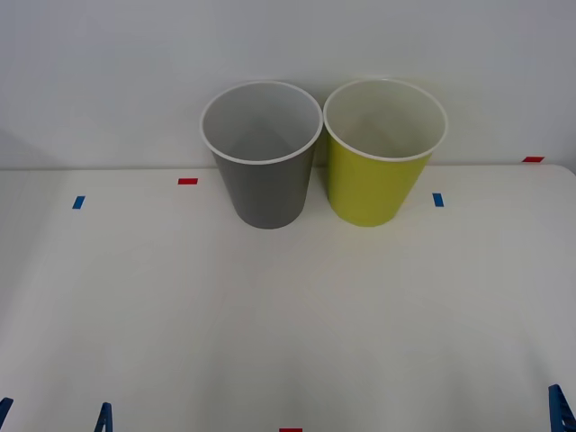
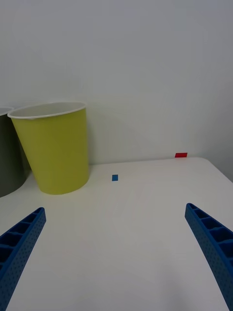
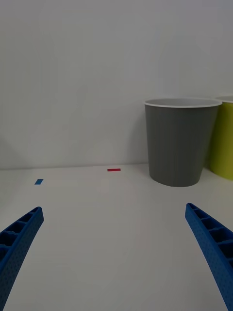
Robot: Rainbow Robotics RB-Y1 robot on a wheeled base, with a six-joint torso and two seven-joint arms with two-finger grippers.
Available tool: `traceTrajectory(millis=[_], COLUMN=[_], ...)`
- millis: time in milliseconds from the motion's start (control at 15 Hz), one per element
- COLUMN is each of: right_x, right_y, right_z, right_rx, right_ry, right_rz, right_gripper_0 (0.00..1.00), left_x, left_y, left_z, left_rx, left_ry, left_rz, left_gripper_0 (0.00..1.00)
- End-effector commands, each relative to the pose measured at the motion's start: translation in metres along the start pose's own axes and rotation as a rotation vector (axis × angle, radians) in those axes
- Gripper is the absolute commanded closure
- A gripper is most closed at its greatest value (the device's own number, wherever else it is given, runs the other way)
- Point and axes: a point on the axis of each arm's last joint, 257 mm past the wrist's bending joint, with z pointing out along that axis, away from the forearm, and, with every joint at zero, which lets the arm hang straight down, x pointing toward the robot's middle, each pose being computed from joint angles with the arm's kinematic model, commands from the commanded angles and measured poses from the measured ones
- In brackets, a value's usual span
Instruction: Put cans in the gray bin and PET bottles in the light green bin.
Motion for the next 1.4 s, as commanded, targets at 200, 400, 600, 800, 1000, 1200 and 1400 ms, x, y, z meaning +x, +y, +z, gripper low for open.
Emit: traceTrajectory(millis=[200, 400, 600, 800, 1000, 1200, 1400], right_x=[0.0, 0.0, 0.0, 0.0, 0.0, 0.0, 0.0], right_y=[0.0, 0.0, 0.0, 0.0, 0.0, 0.0, 0.0], right_z=[0.0, 0.0, 0.0, 0.0, 0.0, 0.0, 0.0], right_rx=[0.0, 0.0, 0.0, 0.0, 0.0, 0.0, 0.0], right_ry=[0.0, 0.0, 0.0, 0.0, 0.0, 0.0, 0.0], right_rz=[0.0, 0.0, 0.0, 0.0, 0.0, 0.0, 0.0], right_gripper_0=[0.0, 0.0, 0.0, 0.0, 0.0, 0.0, 0.0], left_x=[-0.001, -0.001, -0.001, -0.001, -0.001, -0.001, -0.001], left_y=[-0.0003, -0.0003, -0.0003, -0.0003, -0.0003, -0.0003, -0.0003], left_z=[-0.0003, -0.0003, -0.0003, -0.0003, -0.0003, -0.0003, -0.0003], left_rx=[-0.001, -0.001, -0.001, -0.001, -0.001, -0.001, -0.001], left_ry=[-0.003, -0.003, -0.003, -0.003, -0.003, -0.003, -0.003], left_rz=[-0.002, -0.002, -0.002, -0.002, -0.002, -0.002, -0.002], left_gripper_0=[0.0, 0.0, 0.0, 0.0, 0.0, 0.0, 0.0])
